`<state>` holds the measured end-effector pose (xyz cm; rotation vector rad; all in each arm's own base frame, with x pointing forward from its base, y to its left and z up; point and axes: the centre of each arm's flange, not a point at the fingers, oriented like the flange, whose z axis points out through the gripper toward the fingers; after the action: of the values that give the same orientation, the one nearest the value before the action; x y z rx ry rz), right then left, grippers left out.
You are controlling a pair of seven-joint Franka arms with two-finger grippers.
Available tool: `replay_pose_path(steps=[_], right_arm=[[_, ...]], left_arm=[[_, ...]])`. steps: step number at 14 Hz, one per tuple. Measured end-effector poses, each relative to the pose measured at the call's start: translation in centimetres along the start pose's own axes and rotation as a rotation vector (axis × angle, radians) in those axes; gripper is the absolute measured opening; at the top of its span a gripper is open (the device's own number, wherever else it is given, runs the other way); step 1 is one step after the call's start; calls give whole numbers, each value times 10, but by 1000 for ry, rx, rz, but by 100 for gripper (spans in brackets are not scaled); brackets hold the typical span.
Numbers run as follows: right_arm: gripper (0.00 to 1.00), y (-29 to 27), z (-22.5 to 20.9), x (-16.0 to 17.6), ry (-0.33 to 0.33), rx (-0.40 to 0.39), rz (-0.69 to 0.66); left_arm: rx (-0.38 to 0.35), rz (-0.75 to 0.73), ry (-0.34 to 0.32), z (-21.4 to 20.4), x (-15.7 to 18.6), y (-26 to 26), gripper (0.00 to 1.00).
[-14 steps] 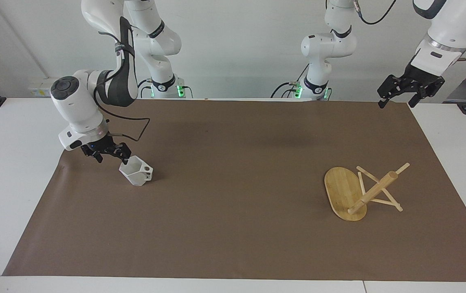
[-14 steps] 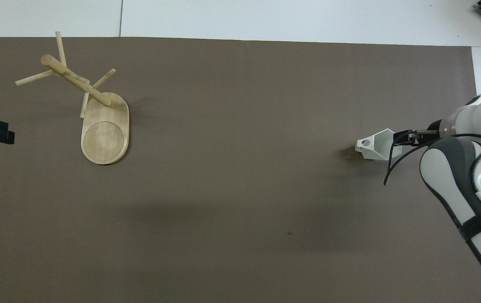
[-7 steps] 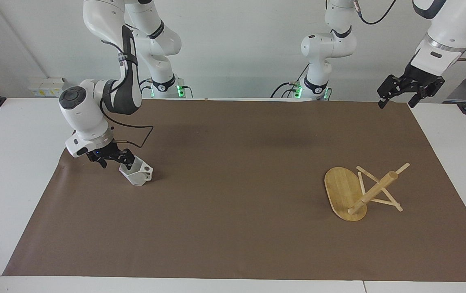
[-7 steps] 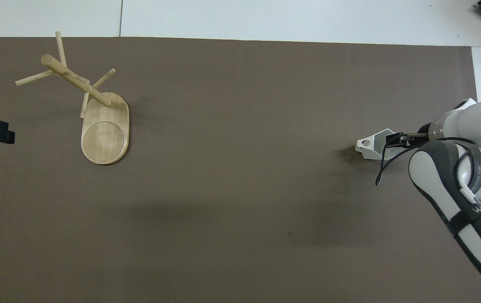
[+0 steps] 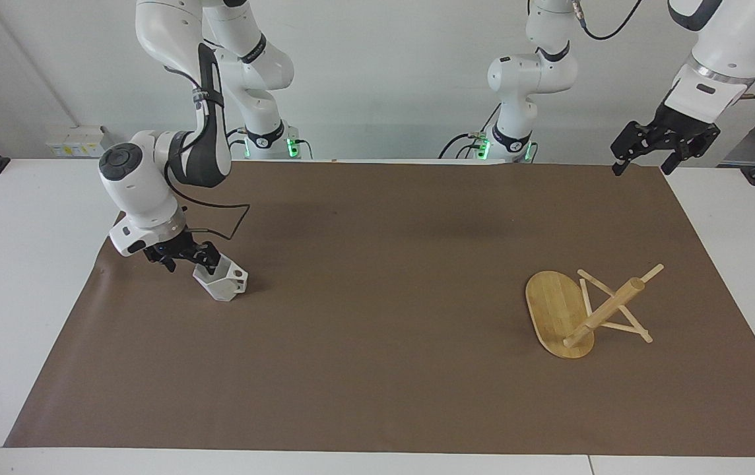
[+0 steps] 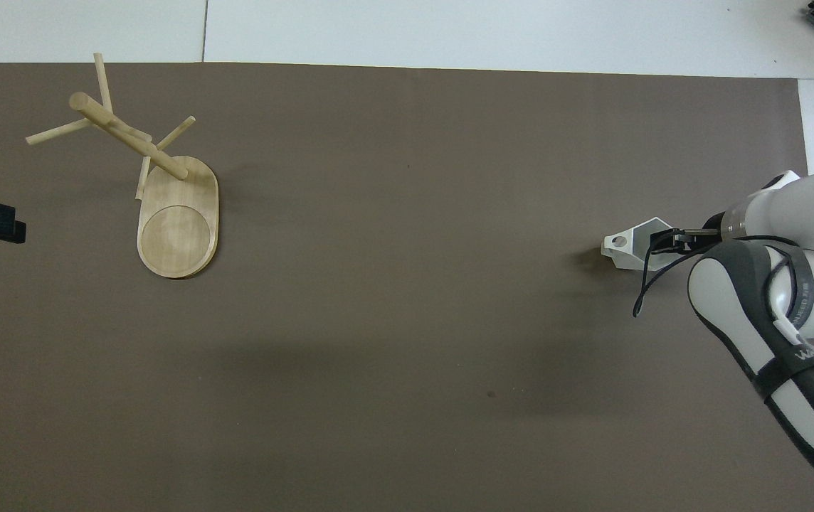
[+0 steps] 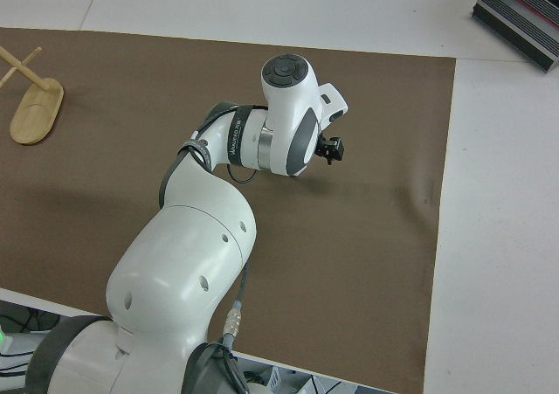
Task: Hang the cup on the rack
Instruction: 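Close the right gripper on the white cup's rim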
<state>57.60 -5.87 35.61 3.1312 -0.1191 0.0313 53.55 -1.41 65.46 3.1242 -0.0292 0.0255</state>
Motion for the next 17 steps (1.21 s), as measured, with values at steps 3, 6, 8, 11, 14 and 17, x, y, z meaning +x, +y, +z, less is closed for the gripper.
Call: replay_pose_path(steps=[3,6,8,11,14,17], right_arm=[[81,-5,0,0,0,2,-9],[60,-6,0,0,-1,2,-10],[38,-6,0,0,-1,2,-10],[22,-6,1,0,-1,2,-10],[4,-7,-3,0,5,8,-6],[4,-6,-2,0,3,8,-6]], left_arm=[[0,0,0,0,0,0,100],[0,0,0,0,0,0,100],[0,0,0,0,0,0,100],[0,0,0,0,0,0,100],[0,0,0,0,0,0,100],[0,0,0,0,0,0,100]])
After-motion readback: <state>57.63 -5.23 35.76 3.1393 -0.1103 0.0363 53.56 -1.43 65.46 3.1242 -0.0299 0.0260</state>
